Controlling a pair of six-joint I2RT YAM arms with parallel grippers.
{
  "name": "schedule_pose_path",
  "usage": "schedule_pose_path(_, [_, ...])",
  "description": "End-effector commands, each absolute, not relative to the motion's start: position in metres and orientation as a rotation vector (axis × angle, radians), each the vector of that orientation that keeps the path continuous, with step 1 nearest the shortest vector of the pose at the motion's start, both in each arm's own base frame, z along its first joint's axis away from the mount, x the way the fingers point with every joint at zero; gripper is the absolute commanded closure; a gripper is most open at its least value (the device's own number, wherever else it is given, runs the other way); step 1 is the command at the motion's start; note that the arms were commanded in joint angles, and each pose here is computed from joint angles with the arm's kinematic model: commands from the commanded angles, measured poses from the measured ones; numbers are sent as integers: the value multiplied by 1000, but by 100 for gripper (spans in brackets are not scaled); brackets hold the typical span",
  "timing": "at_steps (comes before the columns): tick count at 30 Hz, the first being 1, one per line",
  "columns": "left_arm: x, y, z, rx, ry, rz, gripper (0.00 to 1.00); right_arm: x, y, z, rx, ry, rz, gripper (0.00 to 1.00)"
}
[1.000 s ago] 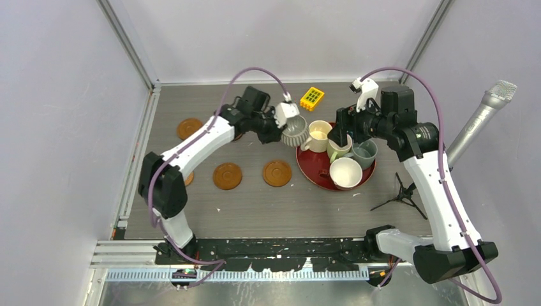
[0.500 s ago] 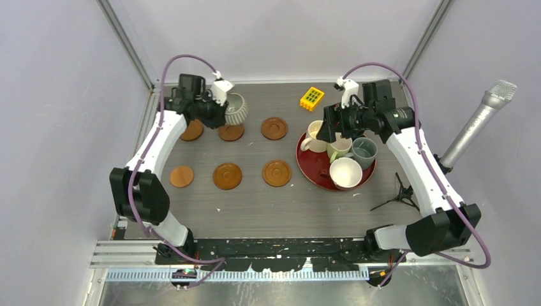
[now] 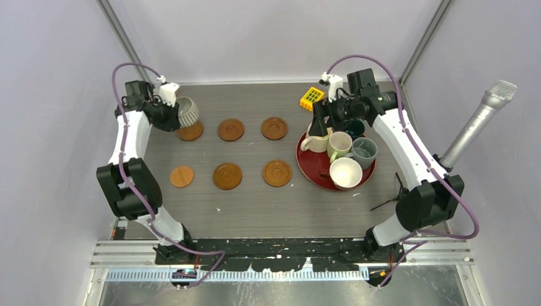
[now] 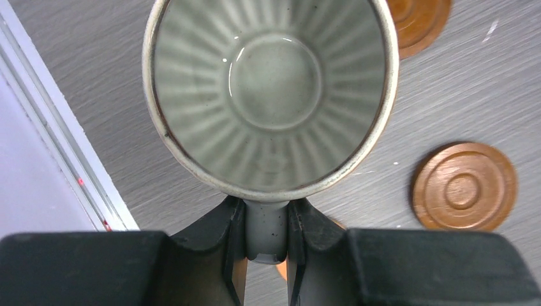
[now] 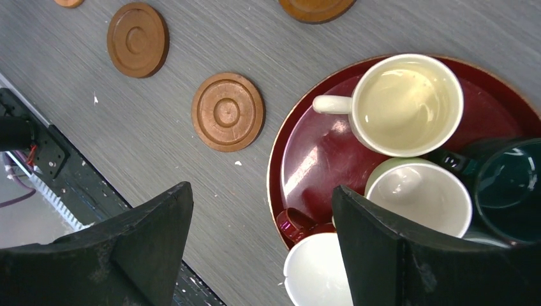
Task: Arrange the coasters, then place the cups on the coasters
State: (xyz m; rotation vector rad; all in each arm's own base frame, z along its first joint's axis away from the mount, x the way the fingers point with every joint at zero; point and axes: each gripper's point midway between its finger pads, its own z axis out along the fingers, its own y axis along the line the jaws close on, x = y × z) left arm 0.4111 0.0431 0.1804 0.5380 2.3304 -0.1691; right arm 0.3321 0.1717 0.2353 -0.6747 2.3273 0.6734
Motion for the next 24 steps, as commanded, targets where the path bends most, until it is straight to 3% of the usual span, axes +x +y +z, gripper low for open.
schedule_pose_path(1, [443,62,189,639,2198,-129,100,336,171,260,-749,2272,629,16])
schedule_pose_path(24, [480,84,124,741,2170,-100,100,348,169,250,-742,2320,576,16])
